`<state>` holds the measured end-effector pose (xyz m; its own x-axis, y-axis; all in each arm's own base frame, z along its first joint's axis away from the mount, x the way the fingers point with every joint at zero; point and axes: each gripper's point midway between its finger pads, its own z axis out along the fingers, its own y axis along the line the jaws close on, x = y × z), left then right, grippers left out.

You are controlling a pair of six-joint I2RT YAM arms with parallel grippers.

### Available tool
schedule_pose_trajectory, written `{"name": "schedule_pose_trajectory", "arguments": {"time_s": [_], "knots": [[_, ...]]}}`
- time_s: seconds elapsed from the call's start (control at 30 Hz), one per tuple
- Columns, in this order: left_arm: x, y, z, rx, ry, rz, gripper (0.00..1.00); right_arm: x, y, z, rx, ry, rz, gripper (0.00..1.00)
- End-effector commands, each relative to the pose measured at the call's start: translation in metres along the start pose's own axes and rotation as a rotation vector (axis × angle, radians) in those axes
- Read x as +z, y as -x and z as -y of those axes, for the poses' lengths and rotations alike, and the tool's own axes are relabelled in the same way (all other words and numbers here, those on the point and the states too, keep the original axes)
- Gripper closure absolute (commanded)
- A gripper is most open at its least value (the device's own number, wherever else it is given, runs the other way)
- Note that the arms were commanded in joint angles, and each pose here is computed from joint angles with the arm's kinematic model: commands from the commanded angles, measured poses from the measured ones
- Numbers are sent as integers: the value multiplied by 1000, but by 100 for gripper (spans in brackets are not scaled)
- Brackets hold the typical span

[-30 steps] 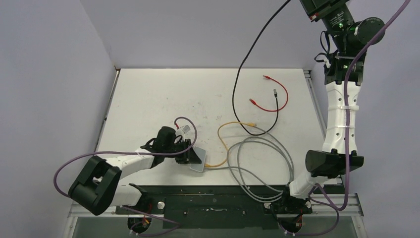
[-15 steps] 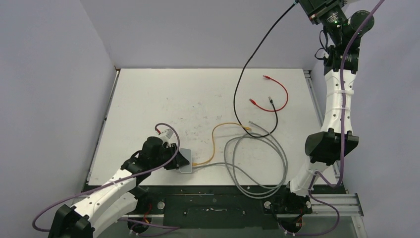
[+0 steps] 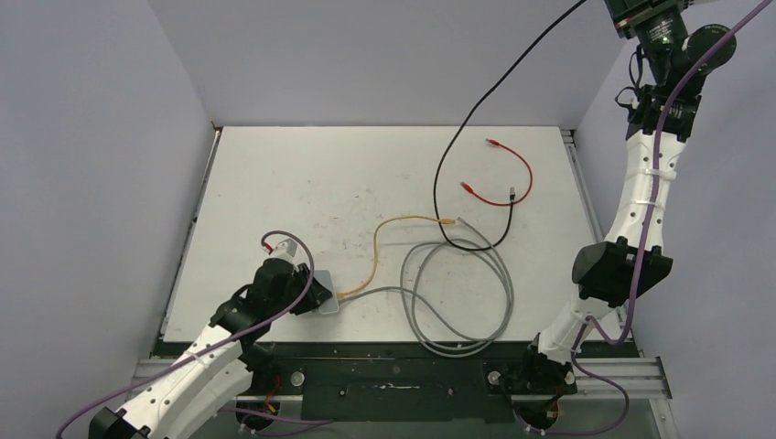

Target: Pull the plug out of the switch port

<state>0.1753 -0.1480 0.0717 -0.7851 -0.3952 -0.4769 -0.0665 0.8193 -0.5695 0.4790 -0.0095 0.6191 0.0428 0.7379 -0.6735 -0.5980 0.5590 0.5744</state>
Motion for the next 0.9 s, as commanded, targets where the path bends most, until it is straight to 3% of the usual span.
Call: {"name": "schedule_pose_trajectory", "arguments": {"time_s": [0.0, 0.47, 0.7, 0.87], "knots": [[-9, 22, -11, -41, 101, 102, 100, -7, 37, -17, -68, 52, 99, 95], [-16, 31, -32, -115, 207, 183, 100, -39, 98, 2, -104, 10, 221, 95], [-10, 25, -29, -103, 189, 145, 100, -18, 74, -10, -108, 42, 176, 95], [-6, 20, -24, -94, 148, 122, 100, 10, 18, 18, -66, 17, 56, 95]]}}
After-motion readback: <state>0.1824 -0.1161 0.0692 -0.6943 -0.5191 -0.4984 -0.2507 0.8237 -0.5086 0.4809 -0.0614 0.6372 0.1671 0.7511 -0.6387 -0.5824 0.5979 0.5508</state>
